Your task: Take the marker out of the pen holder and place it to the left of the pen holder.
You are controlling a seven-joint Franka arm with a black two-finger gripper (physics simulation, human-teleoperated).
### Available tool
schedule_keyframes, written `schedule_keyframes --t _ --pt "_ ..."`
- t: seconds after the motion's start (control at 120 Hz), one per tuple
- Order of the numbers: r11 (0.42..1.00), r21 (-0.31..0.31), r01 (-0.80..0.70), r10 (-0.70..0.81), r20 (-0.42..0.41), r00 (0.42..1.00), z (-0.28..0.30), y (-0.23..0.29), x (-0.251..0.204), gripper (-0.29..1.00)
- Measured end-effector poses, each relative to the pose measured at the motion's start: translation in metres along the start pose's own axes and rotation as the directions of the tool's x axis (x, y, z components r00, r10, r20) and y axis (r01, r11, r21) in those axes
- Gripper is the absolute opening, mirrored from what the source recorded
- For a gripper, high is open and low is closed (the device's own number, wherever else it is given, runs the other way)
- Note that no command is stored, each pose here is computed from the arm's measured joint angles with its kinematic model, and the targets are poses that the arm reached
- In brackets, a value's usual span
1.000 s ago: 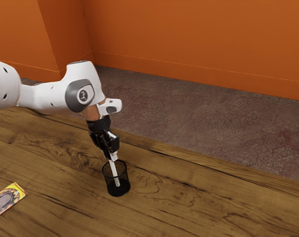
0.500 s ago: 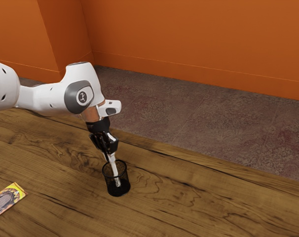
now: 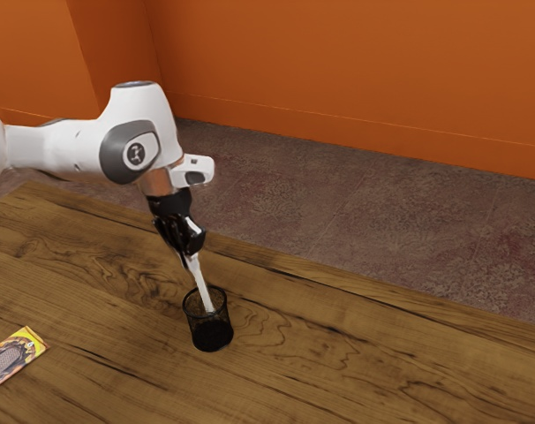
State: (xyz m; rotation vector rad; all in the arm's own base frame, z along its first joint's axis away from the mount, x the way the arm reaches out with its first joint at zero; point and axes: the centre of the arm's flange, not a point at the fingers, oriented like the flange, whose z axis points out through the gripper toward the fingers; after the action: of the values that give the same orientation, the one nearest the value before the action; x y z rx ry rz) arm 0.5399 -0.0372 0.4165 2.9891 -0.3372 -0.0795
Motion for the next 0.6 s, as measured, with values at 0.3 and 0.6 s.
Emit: schedule_keyframes --t 0.3,0.6 --pt "0.997 0.072 0.041 -0.040 -0.018 0.999 -0.086 0.007 -0.036 -0.08" --pt "0.980 0.070 0.186 -0.197 0.203 0.959 -0.064 -0.032 -0.066 -0.08"
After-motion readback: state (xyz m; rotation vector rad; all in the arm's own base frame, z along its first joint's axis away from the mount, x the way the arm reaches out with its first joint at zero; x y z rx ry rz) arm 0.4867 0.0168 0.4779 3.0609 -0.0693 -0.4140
